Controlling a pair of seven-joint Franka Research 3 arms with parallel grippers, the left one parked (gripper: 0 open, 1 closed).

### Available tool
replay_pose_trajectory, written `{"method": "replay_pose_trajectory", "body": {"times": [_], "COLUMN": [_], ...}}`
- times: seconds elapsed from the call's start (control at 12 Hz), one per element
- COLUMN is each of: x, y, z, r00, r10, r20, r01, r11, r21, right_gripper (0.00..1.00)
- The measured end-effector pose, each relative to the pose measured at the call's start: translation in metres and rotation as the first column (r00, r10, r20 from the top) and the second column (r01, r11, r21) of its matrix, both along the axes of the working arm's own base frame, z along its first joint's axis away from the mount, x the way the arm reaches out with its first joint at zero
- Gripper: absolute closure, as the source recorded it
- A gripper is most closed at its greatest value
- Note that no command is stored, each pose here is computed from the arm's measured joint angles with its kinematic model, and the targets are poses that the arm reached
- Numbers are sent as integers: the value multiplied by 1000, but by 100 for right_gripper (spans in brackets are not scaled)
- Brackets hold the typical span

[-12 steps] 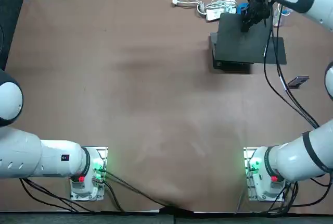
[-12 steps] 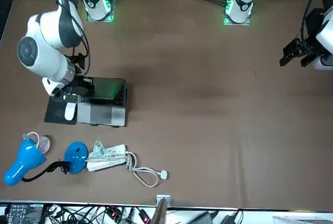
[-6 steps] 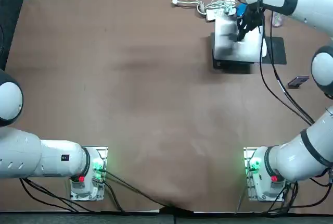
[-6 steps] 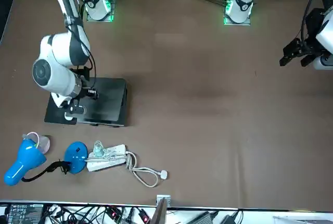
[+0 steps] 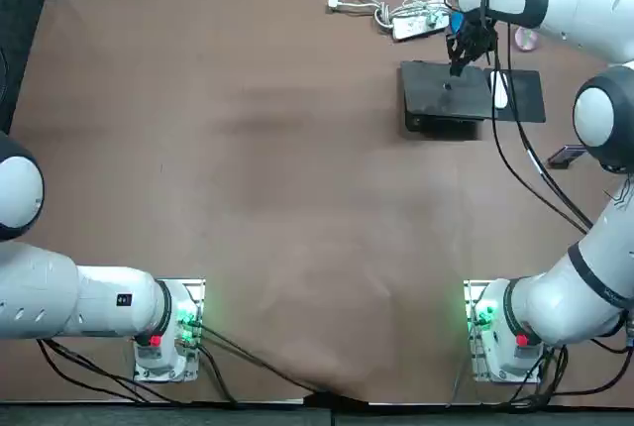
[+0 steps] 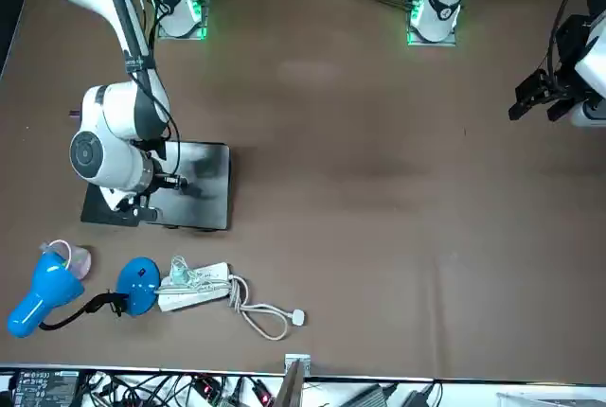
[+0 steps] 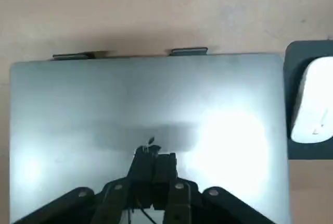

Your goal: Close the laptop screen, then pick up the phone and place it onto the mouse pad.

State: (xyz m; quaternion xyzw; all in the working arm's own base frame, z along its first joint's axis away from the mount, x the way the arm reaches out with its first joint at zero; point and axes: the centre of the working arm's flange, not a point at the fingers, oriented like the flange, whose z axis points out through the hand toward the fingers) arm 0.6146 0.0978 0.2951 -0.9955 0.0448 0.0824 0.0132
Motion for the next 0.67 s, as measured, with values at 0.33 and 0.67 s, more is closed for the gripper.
{"method": "replay_pose_trajectory", "body": {"times": [0.33,0.67], "x": [-3,-25], "y": [-37,-138], "z": [46,105], "r00": [995,957], "r10": [94,285], "r20": [-44,-62], "r01": [-93,-279], "r11": [995,957], "r21": [28,83], "right_gripper": [98,96]}}
